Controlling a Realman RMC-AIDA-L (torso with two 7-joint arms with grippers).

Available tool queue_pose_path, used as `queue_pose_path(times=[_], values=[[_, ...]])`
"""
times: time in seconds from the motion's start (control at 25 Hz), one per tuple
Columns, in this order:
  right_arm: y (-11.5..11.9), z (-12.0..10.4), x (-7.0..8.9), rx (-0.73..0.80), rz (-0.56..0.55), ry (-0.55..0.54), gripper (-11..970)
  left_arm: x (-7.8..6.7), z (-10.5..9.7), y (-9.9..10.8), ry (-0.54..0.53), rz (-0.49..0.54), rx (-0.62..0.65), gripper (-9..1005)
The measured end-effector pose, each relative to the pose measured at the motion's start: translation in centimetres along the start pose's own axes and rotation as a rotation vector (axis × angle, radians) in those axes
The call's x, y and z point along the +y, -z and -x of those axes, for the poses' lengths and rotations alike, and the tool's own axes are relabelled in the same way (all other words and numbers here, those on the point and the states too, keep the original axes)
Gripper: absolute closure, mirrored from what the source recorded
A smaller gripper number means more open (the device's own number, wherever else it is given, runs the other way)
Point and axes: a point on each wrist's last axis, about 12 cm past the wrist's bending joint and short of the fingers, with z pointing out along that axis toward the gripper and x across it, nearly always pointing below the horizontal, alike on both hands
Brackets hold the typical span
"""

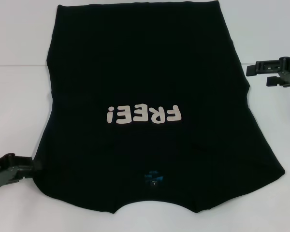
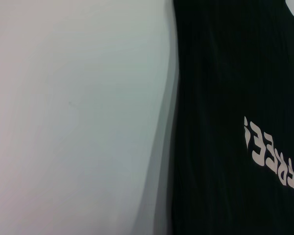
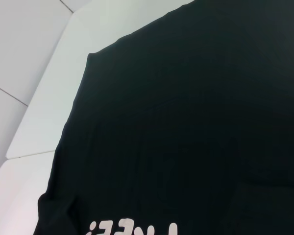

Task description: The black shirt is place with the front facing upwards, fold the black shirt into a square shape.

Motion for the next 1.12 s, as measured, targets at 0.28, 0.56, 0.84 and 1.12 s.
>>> queue_pose_path(times=[0.28, 0.56, 0.84, 1.12], values=[[0.3, -0.1, -0.2, -0.003, 0.008, -0.009, 49, 0.0, 0.1, -0.2, -0.005, 0.02, 0.011, 709], [1.0, -1.2, -0.6, 0.067, 0.022, 0.028, 52, -0.9, 0.3, 0.3, -0.031, -0.075, 0.009, 929], [3.3, -3.9, -2.7, 0.204, -0.033, 0.021, 55, -1.8, 1.2, 1.3, -0.057, -0.202, -0.002, 968], [3.7, -6.0, -4.1, 0.336, -0.129, 0.007, 59, -2.2, 1.8, 0.6, -0.067, -0.188, -0.027, 968]])
